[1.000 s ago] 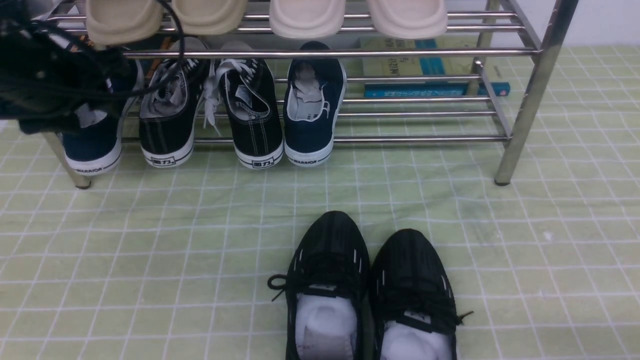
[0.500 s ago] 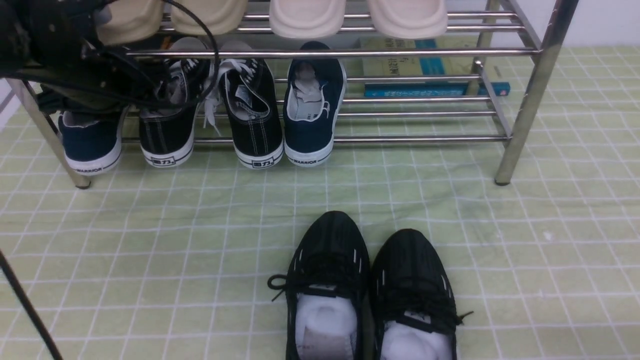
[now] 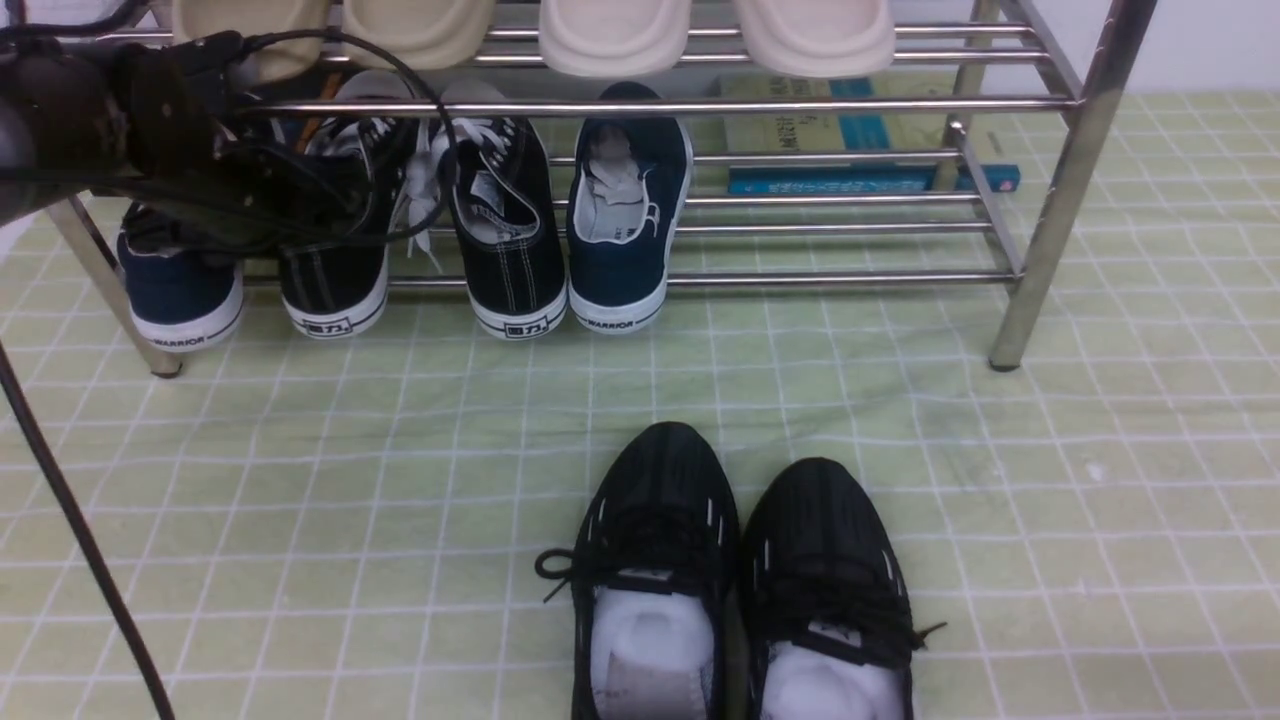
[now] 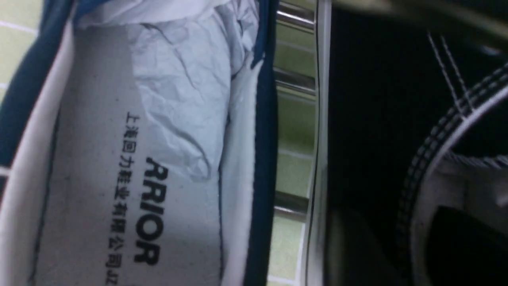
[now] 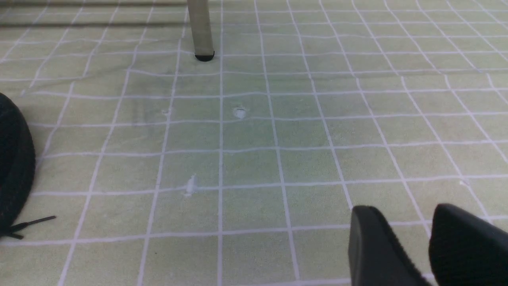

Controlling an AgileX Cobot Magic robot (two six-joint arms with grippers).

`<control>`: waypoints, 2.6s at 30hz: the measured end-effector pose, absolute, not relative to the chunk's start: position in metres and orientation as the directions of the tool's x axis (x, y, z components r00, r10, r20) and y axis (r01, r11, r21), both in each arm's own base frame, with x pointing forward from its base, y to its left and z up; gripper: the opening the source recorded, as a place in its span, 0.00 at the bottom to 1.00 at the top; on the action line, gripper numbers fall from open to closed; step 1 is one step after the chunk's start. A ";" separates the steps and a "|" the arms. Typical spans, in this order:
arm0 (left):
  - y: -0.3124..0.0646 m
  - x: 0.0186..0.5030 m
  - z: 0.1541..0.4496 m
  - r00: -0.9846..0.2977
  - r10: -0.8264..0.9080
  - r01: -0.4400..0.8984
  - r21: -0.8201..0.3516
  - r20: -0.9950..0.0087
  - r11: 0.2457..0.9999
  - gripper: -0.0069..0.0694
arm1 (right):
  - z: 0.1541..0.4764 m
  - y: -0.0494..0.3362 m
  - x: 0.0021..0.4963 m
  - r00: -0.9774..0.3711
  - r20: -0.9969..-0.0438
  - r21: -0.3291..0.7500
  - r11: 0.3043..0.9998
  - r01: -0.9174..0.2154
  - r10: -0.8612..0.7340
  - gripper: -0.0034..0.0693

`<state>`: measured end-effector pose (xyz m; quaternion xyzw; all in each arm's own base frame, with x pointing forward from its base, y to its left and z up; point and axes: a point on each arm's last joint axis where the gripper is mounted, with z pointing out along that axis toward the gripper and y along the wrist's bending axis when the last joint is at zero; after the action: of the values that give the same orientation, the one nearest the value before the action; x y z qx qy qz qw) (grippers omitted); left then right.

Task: Take the shoes off the shelf with your hand from the green coffee tablecloth.
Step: 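Grasp the leftmost shoe on the bottom shelf of the shoe rack with the left gripper, then set the held shoe down on the floor in front of the rack with the left gripper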

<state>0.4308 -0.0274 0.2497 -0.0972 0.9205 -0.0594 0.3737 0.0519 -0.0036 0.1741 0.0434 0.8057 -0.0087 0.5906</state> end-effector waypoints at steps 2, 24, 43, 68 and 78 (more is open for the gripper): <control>-0.027 0.431 0.249 -0.704 -0.221 -0.134 -0.179 -0.675 0.975 0.28 | 0.174 -0.004 0.052 -0.299 -0.953 0.037 0.996 0.080 0.060 0.37; -0.022 0.305 0.385 -0.744 -0.213 -0.116 -0.191 -0.633 0.975 0.11 | 0.174 -0.004 0.052 -0.299 -0.953 0.037 0.996 0.080 0.060 0.37; -0.020 0.178 0.315 -0.836 -0.235 -0.136 -0.228 -0.495 0.964 0.11 | 0.174 -0.004 0.052 -0.299 -0.953 0.037 0.996 0.080 0.060 0.37; -0.017 0.167 0.220 -0.735 -0.437 -0.284 -0.350 -0.518 0.893 0.11 | 0.174 -0.004 0.052 -0.299 -0.953 0.037 0.996 0.080 0.060 0.37; -0.018 0.164 0.217 -0.742 -0.446 -0.294 -0.355 -0.501 0.887 0.29 | 0.174 -0.004 0.052 -0.299 -0.953 0.037 0.996 0.080 0.060 0.37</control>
<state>0.1638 -0.0176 0.2166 -0.2002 0.9245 -0.1274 0.2984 0.0519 -0.0036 0.1741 0.0434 0.8057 -0.0087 0.5906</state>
